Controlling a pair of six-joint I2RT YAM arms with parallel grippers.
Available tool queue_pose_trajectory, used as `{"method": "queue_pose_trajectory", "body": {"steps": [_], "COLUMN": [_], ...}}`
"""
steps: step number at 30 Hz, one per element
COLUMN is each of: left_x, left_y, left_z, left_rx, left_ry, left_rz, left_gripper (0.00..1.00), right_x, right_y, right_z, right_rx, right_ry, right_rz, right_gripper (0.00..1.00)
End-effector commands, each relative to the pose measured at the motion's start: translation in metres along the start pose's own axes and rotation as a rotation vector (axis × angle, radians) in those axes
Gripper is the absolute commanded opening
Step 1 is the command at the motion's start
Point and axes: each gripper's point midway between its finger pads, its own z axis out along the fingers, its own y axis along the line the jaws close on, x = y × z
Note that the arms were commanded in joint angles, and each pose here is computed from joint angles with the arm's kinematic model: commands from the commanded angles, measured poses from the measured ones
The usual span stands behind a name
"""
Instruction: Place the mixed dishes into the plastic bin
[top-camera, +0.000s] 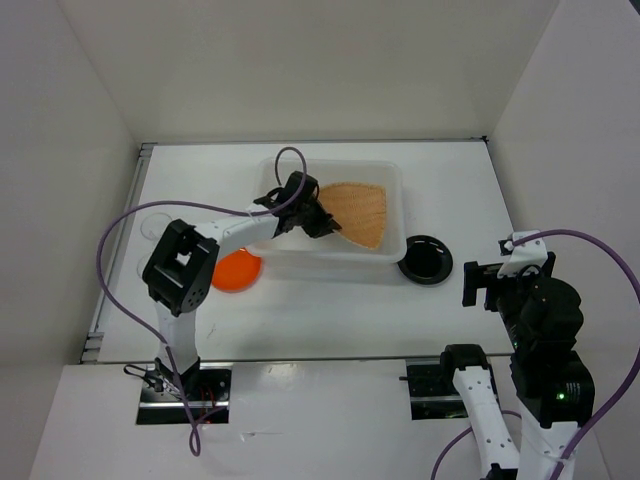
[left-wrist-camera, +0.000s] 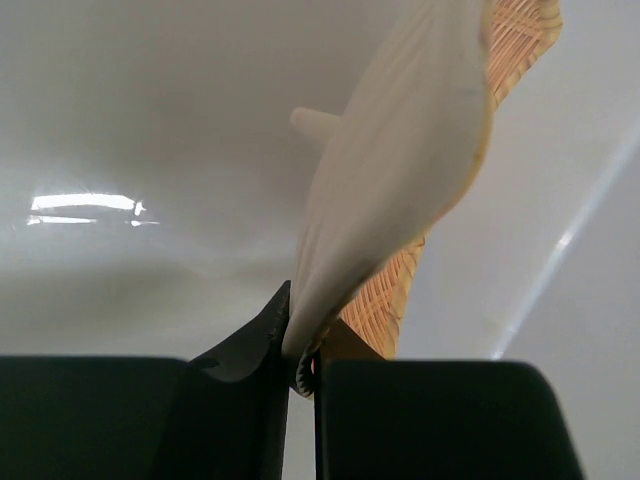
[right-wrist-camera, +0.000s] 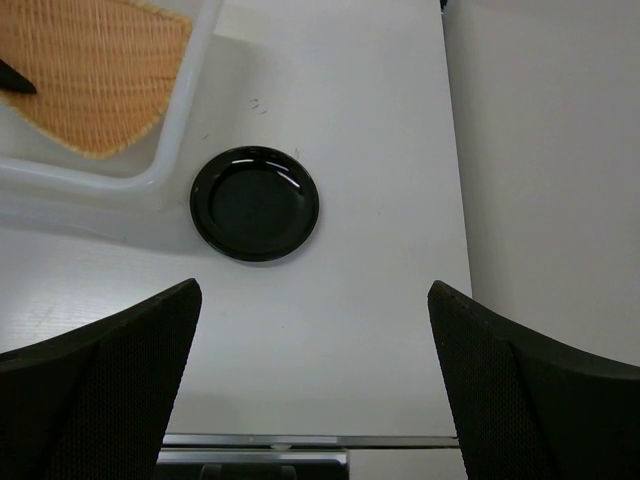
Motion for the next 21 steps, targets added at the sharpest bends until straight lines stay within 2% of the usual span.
{"method": "queue_pose_trajectory", "body": {"steps": [1,10,12,14,15,18,21], "left_x": [-0.007,0.004,0.008,0.008,0.006,0.002,-0.021], "left_y": [-0.022,-0.005,-0.005,-0.005,-0.01,-0.02,-0.057], "left_z": [0.013,0.036,0.039,0.039,0.038,0.03,-0.007], "left_rx": [0.095,0.07,0.079,0.079,0.09,0.091,0.128], "left_ry": [-0.041,-0.001,0.019,0.019,0.015,0.002,-0.083], "left_rz": [0.009,-0.01,-0.009,-0.008,0.005,0.047,0.123], "left_gripper": [0.0,0.01,0.3,0.49,0.64,0.77,0.89], "right_x": [-0.011,-0.01,-0.01,-0.01,-0.01,-0.01,-0.01], "right_y": [-0.003,-0.003,-0.003,-0.003,-0.003,-0.003,-0.003], "right_z": [0.002,0.004,0.004,0.004,0.004,0.004,0.004], "right_rx": [0.017,0.015,0.015,0.015,0.015,0.015,0.015], "right_ry": [-0.049,-0.04,-0.04,-0.04,-0.04,-0.04,-0.04], "right_rz": [0.013,0.013,0.013,0.013,0.013,0.013,0.013], "right_gripper": [0.98,0.98,0.98,0.98,0.98,0.98,0.98]}}
